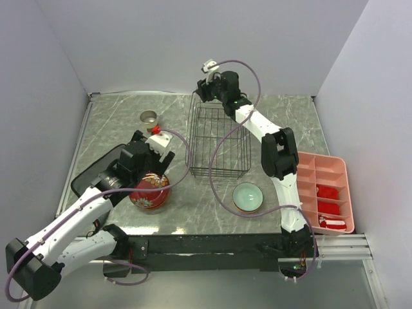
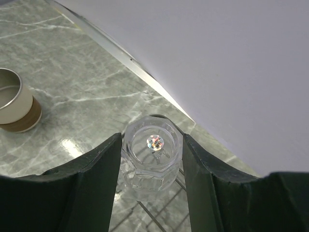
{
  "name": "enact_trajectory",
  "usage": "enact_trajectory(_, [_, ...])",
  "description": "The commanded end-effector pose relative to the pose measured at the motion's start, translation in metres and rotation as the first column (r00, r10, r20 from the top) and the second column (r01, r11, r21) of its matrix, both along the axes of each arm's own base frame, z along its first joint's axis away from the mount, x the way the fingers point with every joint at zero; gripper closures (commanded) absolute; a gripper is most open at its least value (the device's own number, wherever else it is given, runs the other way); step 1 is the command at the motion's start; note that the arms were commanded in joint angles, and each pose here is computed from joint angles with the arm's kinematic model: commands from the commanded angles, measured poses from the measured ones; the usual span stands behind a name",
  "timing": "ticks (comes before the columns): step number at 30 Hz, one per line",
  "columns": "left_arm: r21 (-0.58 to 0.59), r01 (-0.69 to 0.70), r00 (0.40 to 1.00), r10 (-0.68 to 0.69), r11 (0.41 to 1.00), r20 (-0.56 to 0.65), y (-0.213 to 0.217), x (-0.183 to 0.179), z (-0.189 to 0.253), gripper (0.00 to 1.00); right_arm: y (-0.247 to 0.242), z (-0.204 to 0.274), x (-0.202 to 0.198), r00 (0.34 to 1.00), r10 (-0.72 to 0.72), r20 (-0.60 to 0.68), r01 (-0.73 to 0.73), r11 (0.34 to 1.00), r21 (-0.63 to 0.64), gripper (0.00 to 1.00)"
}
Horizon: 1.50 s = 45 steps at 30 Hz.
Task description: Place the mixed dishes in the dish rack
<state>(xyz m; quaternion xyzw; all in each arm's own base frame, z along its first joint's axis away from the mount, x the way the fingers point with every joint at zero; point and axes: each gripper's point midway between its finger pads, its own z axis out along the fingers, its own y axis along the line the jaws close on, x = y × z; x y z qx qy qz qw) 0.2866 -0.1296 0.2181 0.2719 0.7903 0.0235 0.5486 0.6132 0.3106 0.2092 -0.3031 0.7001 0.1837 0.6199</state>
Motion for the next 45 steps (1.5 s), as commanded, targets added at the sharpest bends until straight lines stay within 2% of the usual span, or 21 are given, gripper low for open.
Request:
enact_trajectory(1, [-0.048, -0.05, 0.998, 0.052, 0.998, 0.029, 0.007, 0.008, 0.009, 0.01, 0.011, 0.039, 0.012, 0.987, -0.021, 0.16, 0.02, 1.0, 0.007, 0.67])
enact_trajectory(12, [-0.065, -0.071, 0.997, 0.072, 0.995, 0.02, 0.013, 0.012, 0.003, 0.01, 0.002, 0.009, 0.023, 0.988, -0.083, 0.133, 0.091, 0.995, -0.052, 0.68])
enact_trajectory(26, [-0.112, -0.097, 0.995, 0.099, 0.989, 0.008, 0.016, 0.013, 0.004, 0.03, 0.004, -0.036, 0.024, 0.994, -0.075, 0.076, 0.086, 0.984, -0.159, 0.64])
enact_trajectory(29, [-0.104, -0.104, 0.994, 0.106, 0.989, 0.014, 0.019, 0.014, 0.002, 0.03, 0.002, -0.042, 0.025, 0.994, -0.082, 0.074, 0.094, 0.981, -0.169, 0.58])
enact_trajectory(39, [-0.105, -0.111, 0.993, 0.113, 0.988, 0.015, 0.024, 0.013, 0.001, 0.03, 0.001, -0.05, 0.025, 0.994, -0.106, 0.019, 0.108, 0.982, -0.156, 0.58])
enact_trajectory(42, [-0.112, -0.112, 0.993, 0.115, 0.987, 0.017, 0.024, 0.012, 0.002, 0.02, -0.002, -0.051, 0.025, 0.991, -0.135, -0.007, 0.132, 0.98, -0.152, 0.48])
enact_trajectory(45, [-0.116, -0.113, 0.993, 0.116, 0.987, 0.023, 0.025, 0.012, 0.001, 0.03, -0.008, -0.051, 0.025, 0.981, -0.194, -0.007, 0.191, 0.971, -0.146, 0.28])
